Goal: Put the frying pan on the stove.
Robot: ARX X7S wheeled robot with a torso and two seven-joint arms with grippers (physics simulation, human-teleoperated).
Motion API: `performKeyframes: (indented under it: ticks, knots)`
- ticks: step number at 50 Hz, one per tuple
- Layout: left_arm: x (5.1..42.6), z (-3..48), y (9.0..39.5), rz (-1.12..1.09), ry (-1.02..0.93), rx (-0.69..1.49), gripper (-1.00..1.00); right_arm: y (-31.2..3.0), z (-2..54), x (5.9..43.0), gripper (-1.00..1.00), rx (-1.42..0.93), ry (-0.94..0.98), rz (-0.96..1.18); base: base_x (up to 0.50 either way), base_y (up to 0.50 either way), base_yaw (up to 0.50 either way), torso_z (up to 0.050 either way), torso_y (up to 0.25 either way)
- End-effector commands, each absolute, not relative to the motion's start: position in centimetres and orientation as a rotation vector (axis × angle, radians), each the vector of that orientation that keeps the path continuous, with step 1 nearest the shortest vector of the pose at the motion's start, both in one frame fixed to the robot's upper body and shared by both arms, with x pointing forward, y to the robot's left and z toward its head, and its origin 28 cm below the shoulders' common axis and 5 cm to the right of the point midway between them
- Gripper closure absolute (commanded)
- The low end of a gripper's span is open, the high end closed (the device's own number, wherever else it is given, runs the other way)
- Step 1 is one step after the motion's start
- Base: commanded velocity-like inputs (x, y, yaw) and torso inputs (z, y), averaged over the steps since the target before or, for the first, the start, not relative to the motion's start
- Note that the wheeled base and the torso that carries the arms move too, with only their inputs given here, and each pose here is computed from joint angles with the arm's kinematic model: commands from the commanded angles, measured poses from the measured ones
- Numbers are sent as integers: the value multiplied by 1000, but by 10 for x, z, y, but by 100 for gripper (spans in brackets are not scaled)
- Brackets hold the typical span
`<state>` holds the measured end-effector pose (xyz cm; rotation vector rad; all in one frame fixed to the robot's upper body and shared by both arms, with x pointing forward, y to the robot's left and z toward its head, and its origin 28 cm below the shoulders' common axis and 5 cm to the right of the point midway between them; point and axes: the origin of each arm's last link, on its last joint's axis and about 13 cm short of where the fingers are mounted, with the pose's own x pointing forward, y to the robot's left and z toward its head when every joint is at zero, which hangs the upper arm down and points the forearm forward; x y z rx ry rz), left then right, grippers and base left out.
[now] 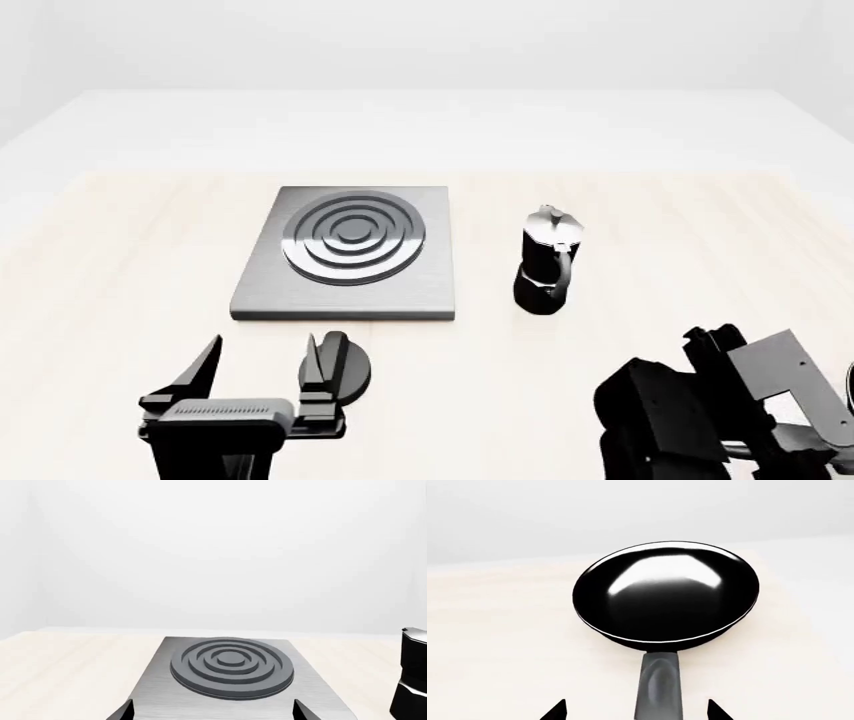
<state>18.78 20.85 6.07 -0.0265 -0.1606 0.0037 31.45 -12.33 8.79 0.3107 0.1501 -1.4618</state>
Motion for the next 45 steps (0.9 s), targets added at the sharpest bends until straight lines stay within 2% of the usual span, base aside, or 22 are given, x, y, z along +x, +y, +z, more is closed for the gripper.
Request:
performKeyframes:
  ticks: [1, 45]
  knots:
    - [188, 61, 209, 4, -161, -28, -100, -126, 85, 317, -100, 290, 176, -1490, 0, 0, 0, 0, 0]
    - [187, 60, 208, 2, -161, -26, -100, -130, 69, 318, -100, 407, 352, -1469, 0, 0, 0, 0, 0]
